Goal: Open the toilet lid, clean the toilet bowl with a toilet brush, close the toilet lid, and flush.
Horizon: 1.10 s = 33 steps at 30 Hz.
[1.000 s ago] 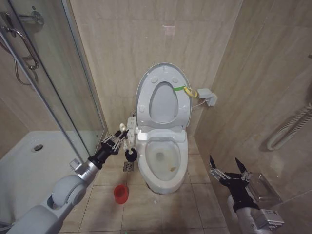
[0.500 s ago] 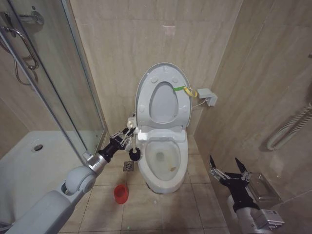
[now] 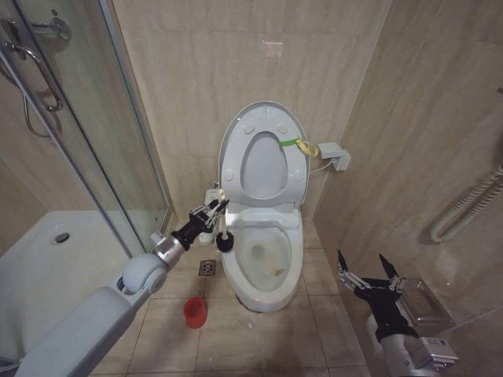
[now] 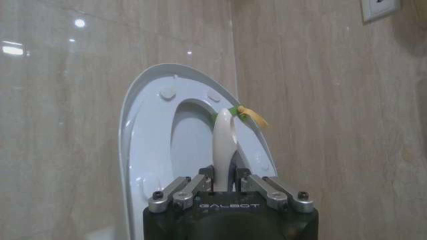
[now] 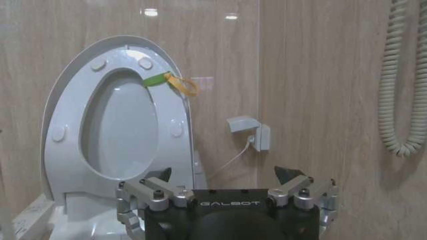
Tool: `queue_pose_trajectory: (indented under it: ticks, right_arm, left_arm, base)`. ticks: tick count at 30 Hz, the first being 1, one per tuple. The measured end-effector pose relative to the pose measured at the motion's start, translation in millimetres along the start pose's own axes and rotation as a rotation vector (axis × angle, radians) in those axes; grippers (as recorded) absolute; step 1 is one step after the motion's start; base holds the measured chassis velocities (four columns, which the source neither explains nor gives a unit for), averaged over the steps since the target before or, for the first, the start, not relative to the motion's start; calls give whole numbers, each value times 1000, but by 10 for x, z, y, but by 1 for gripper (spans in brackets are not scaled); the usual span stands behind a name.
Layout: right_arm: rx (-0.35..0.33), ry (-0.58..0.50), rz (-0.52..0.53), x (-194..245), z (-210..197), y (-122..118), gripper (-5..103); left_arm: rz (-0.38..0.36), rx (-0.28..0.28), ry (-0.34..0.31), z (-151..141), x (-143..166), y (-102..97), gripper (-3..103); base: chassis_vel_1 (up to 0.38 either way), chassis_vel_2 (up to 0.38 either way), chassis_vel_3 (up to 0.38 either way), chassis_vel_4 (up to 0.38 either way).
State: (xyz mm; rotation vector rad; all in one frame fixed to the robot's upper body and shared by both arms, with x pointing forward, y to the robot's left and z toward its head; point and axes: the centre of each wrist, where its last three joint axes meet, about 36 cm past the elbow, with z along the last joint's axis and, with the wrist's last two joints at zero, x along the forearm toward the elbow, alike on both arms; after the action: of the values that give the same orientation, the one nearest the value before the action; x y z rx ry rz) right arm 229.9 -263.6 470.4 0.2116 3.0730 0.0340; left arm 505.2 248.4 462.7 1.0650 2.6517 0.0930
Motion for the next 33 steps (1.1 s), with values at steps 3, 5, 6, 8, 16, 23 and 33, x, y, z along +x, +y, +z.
queue_pose_trajectory:
  ticks: [3, 5, 6, 8, 16, 23, 33]
  right_arm:
    - [0, 0, 0, 0, 0, 0, 100]
    - [0, 0, 0, 0, 0, 0, 100]
    - [0, 0, 0, 0, 0, 0, 100]
    - [0, 0, 0, 0, 0, 0, 100]
    - [0, 0, 0, 0, 0, 0, 100]
    - [0, 0, 0, 0, 0, 0, 100]
    - [0, 0, 0, 0, 0, 0, 100]
  left_arm:
    - [19, 1, -5, 8, -175, 7, 19]
    - [25, 1, -6, 10, -232, 4, 19]
    - [31, 2, -4, 20, -284, 1, 19]
    - [48, 9, -3, 47, -403, -41, 19]
    - [90, 57, 15, 238, -645, -306, 19]
    - [114, 104, 25, 450, -896, -544, 19]
    - [103, 175, 61, 745, -1218, -748, 19]
  base:
    - [0, 0, 0, 0]
    - [0, 0, 0, 0]
    - [0, 0, 0, 0]
    - [0, 0, 0, 0]
    - [0, 0, 0, 0]
    - [0, 0, 0, 0]
    - [0, 0, 0, 0]
